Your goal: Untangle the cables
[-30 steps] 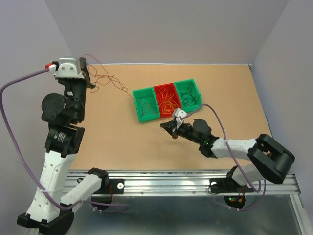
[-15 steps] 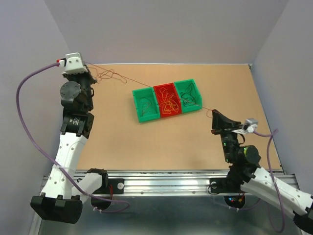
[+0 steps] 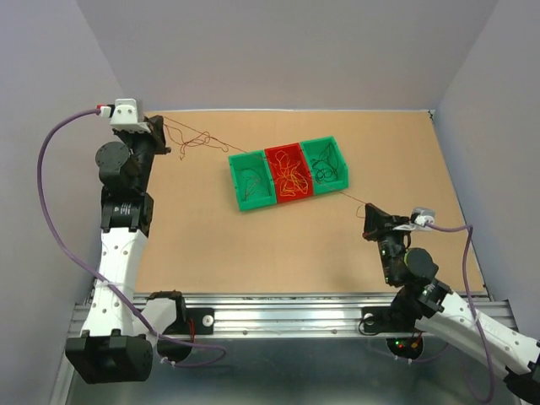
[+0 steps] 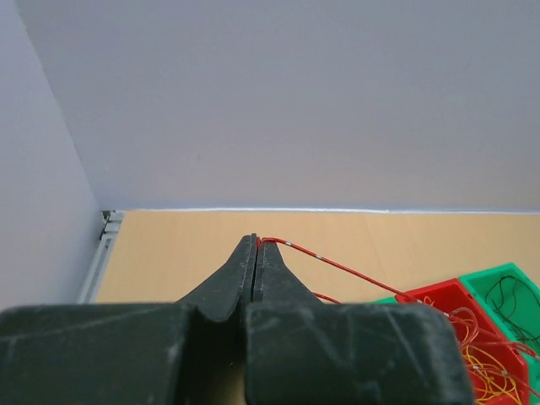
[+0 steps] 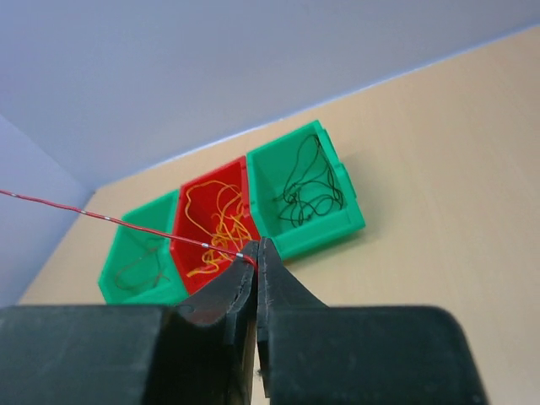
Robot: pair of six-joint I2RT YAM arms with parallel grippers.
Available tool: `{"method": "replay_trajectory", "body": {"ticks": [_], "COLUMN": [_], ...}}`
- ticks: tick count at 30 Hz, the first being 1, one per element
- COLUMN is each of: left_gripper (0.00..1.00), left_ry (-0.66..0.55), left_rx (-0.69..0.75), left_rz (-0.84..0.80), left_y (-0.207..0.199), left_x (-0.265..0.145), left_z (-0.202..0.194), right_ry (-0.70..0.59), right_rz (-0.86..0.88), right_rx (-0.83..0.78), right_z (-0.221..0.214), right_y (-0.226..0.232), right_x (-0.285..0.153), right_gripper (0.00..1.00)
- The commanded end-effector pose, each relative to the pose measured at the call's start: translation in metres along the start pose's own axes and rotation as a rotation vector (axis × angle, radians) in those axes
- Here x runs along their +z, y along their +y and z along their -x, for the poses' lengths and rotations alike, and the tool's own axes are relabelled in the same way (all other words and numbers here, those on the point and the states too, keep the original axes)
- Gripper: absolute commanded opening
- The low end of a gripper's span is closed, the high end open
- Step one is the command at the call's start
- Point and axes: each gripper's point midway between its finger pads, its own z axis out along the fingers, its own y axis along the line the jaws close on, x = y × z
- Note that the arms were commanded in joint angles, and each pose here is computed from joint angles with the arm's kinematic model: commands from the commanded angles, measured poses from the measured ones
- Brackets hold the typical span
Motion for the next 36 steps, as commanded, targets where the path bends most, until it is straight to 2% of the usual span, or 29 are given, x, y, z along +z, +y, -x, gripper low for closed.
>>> {"method": "replay_trajectory", "body": {"ticks": [1, 3, 4, 5, 8, 10, 14, 18, 25, 29, 36], "left_gripper": [0.0, 0.0, 0.0, 0.0, 0.0, 0.0, 0.0, 0.0, 0.0, 0.0, 0.0], "left_ry": [-0.193, -0.158, -0.136, -0.128, -0.112, -0.107, -0.09, -0.052, 0.03, 0.065, 0.114], "left_rx": [0.103, 0.15, 0.159, 0.166, 0.198, 0.235, 0.29, 0.311, 0.328, 0.341, 0.366], "left_rz": [-0.255, -0.456, -0.61, -0.676, -0.804, -0.886, -1.027, -1.127, -1.221, -1.258, -1.319], "left_y": [-0.032, -0.063, -0.086, -0.096, -0.121, -0.145, -0.181, -0.204, -0.23, -0.243, -0.258], "left_x": [-0.017, -0.023, -0.035, -0.041, -0.054, -0.065, -0.088, -0.103, -0.112, -0.119, -0.129], "left_z": [0.045, 0.032, 0.024, 0.021, 0.009, -0.004, -0.029, -0.05, -0.082, -0.099, -0.117], "right_ry": [-0.018, 0.019, 0.063, 0.092, 0.187, 0.216, 0.243, 0.238, 0.105, 0.097, 0.131], "right_rz": [0.063, 0.191, 0.343, 0.416, 0.648, 0.723, 0.872, 0.942, 1.072, 1.115, 1.08], "right_rx": [-0.046, -0.102, -0.129, -0.154, -0.217, -0.234, -0.231, -0.216, -0.107, -0.093, -0.086], "right_z": [0.018, 0.012, 0.002, -0.005, -0.028, -0.04, -0.056, -0.061, -0.04, -0.037, -0.05], "right_y": [0.022, 0.047, 0.072, 0.085, 0.124, 0.138, 0.161, 0.174, 0.19, 0.194, 0.2], "right_x": [0.011, 0.011, 0.004, 0.001, -0.012, -0.015, -0.024, -0.027, -0.047, -0.053, -0.039], "right_gripper": [0.08, 0.17, 0.26, 0.51, 0.8, 0.86, 0.89, 0.89, 0.85, 0.85, 0.79]}}
